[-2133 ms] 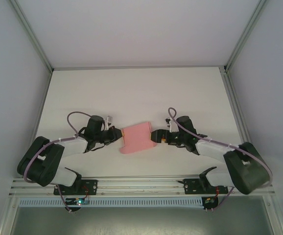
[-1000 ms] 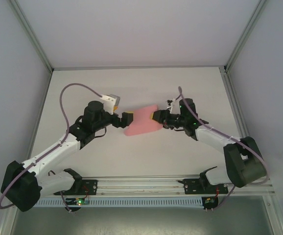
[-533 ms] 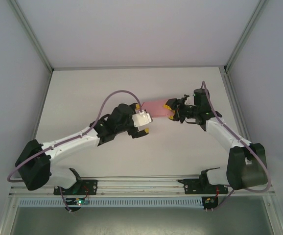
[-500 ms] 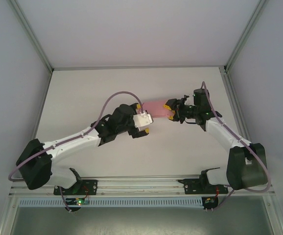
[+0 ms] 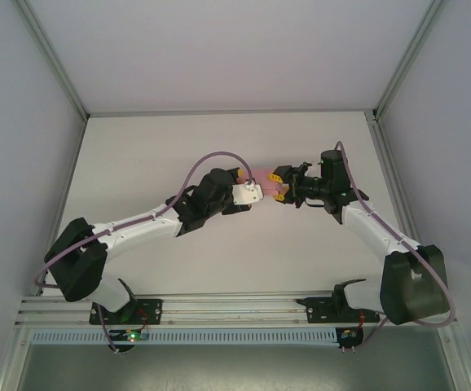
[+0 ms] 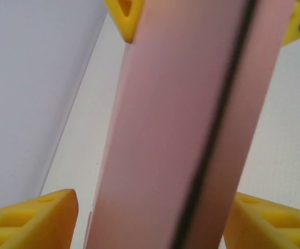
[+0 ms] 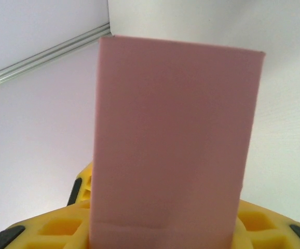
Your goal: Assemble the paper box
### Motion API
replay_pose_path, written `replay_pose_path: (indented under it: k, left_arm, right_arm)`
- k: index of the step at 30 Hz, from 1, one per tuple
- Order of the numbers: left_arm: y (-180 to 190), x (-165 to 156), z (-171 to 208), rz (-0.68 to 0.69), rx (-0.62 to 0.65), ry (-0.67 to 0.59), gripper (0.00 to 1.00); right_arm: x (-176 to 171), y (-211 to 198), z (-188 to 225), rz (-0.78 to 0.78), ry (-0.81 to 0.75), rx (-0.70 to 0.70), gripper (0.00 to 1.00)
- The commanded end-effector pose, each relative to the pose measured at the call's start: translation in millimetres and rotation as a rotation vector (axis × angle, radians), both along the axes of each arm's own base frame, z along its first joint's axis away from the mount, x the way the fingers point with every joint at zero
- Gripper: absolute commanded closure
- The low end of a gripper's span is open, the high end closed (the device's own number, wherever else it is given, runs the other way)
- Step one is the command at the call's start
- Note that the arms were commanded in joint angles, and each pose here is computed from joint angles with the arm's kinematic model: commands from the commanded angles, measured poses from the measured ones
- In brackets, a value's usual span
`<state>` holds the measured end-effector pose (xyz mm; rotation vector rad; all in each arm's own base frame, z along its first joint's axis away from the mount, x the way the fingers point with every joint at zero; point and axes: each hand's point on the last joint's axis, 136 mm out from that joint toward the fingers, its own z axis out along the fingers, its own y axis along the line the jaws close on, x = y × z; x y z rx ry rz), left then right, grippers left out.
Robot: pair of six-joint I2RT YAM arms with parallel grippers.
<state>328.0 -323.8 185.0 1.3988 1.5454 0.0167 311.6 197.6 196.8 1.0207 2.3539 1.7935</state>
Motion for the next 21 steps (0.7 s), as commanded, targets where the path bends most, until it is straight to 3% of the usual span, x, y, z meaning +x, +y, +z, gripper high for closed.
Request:
replay_pose_path:
  k: [1, 8, 10, 11, 12, 14, 17, 21]
  left_arm:
    - [-7.2, 3.6, 34.8, 0.007, -0.063, -0.064, 0.44]
    - [-4.1, 3.6, 30.1, 0.014, -0.036, -0.054, 0.63]
    - [-1.9, 4.2, 27.0, 0.021, -0.02, -0.053, 0.66]
    - [-0.5, 4.5, 25.8, 0.029, -0.016, -0.05, 0.66]
    - [1.0, 4.5, 24.6, 0.034, -0.01, -0.044, 0.66]
    - [3.4, -0.7, 18.1, 0.024, 0.006, -0.008, 0.66]
    - [11.7, -9.5, 0.4, 0.015, 0.058, 0.079, 0.68]
    - [27.7, -16.7, -21.3, 0.061, 0.084, 0.218, 0.7]
  right_arm:
    - [-10.9, 9.1, 6.7, 0.045, -0.001, 0.026, 0.67]
    - [-13.2, 10.9, 12.1, 0.062, -0.033, 0.025, 0.51]
    - [-14.0, 9.2, 13.7, 0.057, -0.055, 0.011, 0.39]
    - [-14.9, 8.2, 14.4, 0.058, -0.07, 0.003, 0.09]
    - [-15.2, 6.5, 14.3, 0.058, -0.081, -0.007, 0.02]
    - [-16.6, -0.3, 15.4, 0.064, -0.134, -0.049, 0.02]
    - [-13.1, -33.6, 14.0, 0.042, -0.217, -0.255, 0.02]
    - [-0.9, -89.9, 35.0, 0.04, -0.415, -0.766, 0.02]
